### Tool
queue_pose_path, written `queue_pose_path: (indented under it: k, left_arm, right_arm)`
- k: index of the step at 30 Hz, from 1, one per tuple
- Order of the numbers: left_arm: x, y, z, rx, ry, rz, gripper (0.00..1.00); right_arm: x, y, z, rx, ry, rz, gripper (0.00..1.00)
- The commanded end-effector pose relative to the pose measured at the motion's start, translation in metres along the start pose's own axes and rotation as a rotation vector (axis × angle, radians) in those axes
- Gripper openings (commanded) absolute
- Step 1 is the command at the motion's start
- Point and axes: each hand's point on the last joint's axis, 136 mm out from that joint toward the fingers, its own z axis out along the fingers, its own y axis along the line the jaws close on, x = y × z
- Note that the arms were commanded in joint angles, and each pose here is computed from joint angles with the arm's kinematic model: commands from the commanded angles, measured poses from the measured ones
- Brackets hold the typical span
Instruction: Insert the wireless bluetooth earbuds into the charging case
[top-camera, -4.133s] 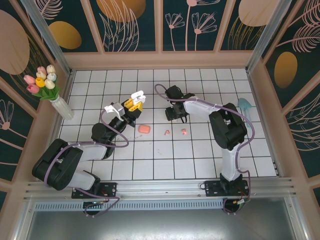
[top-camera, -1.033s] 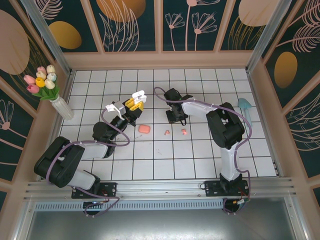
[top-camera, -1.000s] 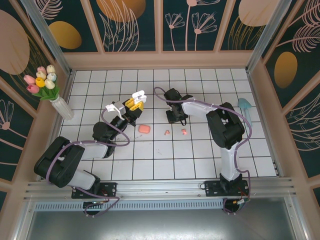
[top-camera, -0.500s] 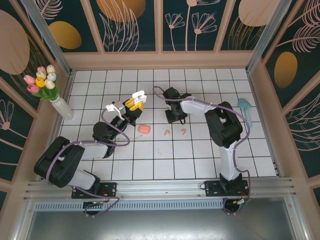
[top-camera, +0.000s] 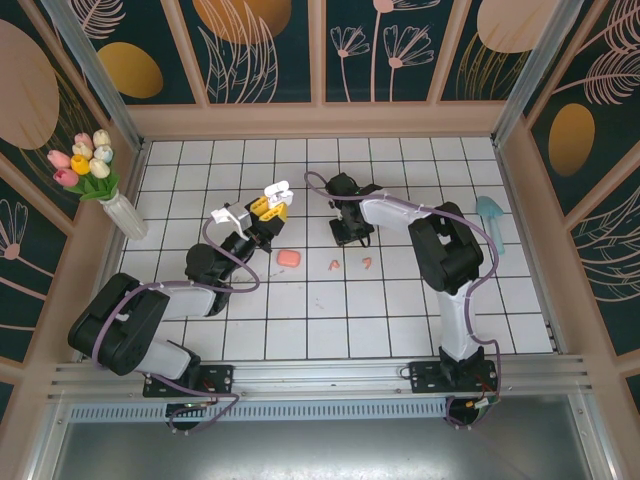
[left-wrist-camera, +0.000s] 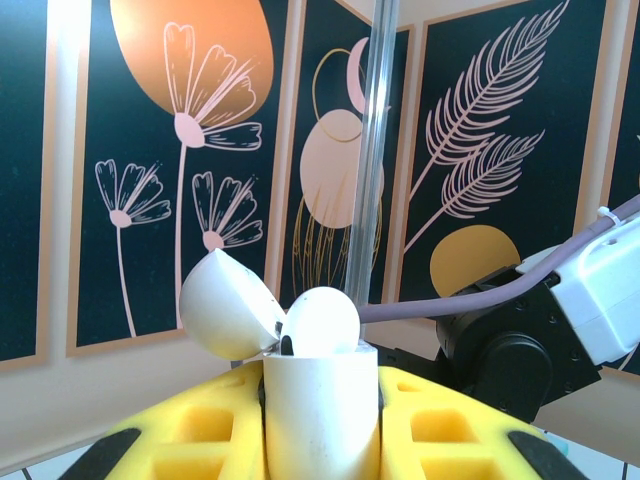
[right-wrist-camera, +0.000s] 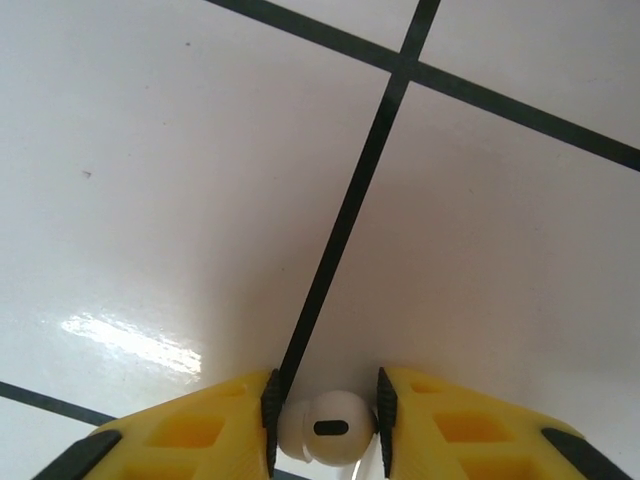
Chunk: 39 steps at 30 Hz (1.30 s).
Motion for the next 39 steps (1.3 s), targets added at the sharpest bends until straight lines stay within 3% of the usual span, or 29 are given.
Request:
queue_pose_path:
  k: [1,10,21,39]
  left_arm:
    - [-0.037,-0.012,0.003,0.052,-0.141,0.034,0.0]
    - [-0.039,-0.012,0.004,0.055,-0.143,0.036,0.0]
    - [-0.038,-0.013,0.004,0.058,-0.14,0.035,0.0]
    - [-0.007,-0.02,0.014,0.14,-0.043,0.03,0.0]
  right_arm:
    - [0.021,-0.01,0.007,0.014,0.077,0.008,0.32]
    - [0.011,-0.011,-0.014,0.007,0.0,0.049,0.26]
    - [-0.026,-0.012,-0.069,-0.005,-0.208,0.121,0.24]
    - [-0.1,0.007,-0.232,-0.164,-0.637,0.173,0.24]
